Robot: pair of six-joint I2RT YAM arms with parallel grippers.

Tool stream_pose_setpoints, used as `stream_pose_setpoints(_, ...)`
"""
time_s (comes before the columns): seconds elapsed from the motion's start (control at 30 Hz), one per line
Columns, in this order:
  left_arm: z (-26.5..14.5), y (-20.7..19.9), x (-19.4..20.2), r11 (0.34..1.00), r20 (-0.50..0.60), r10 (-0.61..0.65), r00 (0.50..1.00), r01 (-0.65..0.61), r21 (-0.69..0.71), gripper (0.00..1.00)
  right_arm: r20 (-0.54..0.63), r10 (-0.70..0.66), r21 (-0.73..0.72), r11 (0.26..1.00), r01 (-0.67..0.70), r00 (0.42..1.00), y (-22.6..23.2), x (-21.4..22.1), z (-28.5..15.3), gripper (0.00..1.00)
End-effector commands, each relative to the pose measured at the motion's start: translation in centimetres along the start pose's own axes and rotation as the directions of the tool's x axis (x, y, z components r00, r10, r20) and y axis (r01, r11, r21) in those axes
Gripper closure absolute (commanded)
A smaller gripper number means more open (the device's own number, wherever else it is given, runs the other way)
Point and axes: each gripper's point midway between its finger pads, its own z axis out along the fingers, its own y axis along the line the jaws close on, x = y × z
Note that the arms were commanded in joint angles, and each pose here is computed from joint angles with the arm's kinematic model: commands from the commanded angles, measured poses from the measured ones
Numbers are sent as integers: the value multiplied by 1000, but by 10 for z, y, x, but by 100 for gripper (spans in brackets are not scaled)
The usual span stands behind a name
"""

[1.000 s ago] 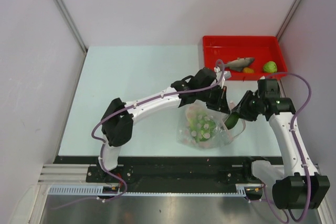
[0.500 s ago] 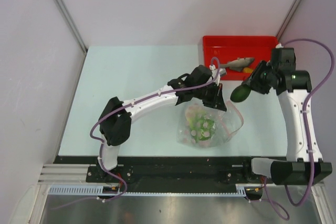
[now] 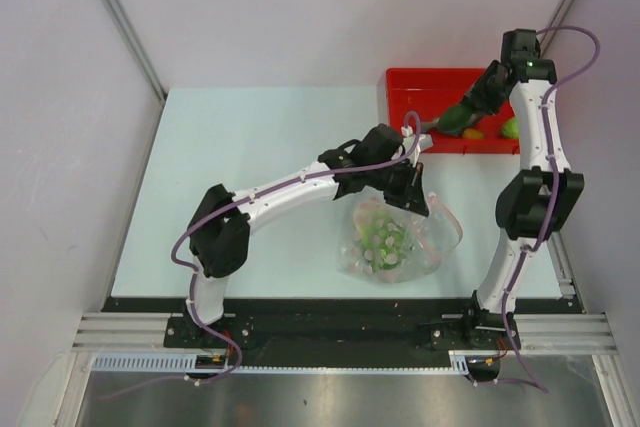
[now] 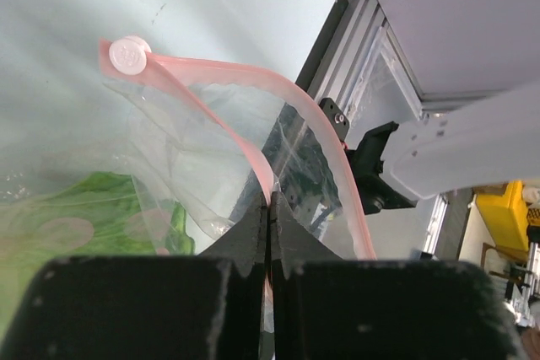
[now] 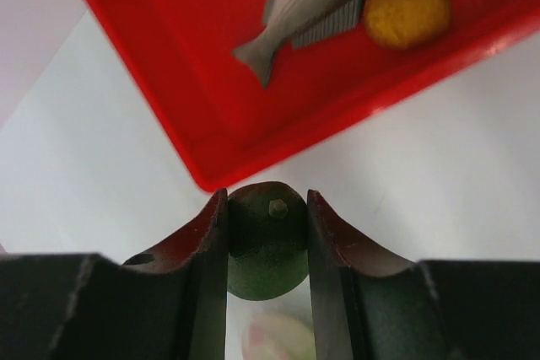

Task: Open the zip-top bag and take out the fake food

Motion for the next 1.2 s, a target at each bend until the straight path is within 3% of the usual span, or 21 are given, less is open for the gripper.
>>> stream_pose_setpoints(0.0, -17, -20, -16, 994, 29, 87, 996, -89, 60, 100, 84, 96, -17, 995, -94, 992, -4, -46, 47, 100)
stream_pose_setpoints(0.13, -18, -24, -16, 992, 22, 100, 995, -102, 81, 100, 111, 124, -6, 992, -124, 986, -16, -67, 81, 100)
stream_pose_setpoints(0.47, -20, -28, -16, 990, 27, 101, 995, -103, 94, 100, 67, 133, 70, 988, -137, 989, -62, -64, 145, 95)
stream_pose_setpoints(0.57, -19, -27, -13, 992, 18, 88, 996, -89, 92, 100, 51, 143, 72, 987, -146, 988, -68, -62, 154, 80)
stream_pose_setpoints(0.6, -21, -28, -12, 992, 18, 88, 996, -89, 93, 100, 37, 144, 76, 986, -147, 989, -71, -58, 156, 68)
stream_pose_setpoints(0.67, -21, -27, -10, 992, 15, 85, 996, -86, 89, 100, 27, 145, 84, 986, -147, 989, -73, -57, 155, 59)
stream_pose_setpoints(0.7, -22, -27, -10, 993, 16, 84, 996, -86, 87, 100, 13, 144, 90, 985, -145, 989, -74, -54, 153, 49)
stream_pose_setpoints(0.8, -23, -27, -10, 993, 20, 82, 996, -83, 82, 100, -24, 148, 109, 983, -145, 989, -76, -44, 146, 37)
stream_pose_setpoints(0.9, -24, -27, -10, 994, 19, 79, 997, -80, 78, 100, -68, 139, 125, 984, -130, 988, -78, -31, 135, 31)
stream_pose_setpoints(1.03, -25, -26, -10, 995, 19, 75, 997, -76, 69, 100, -120, 118, 161, 982, -98, 986, -81, -9, 110, 29)
stream_pose_setpoints(1.17, -27, -26, -12, 995, 28, 73, 997, -74, 59, 100, -111, 73, 145, 988, -57, 991, -74, 12, 57, 28)
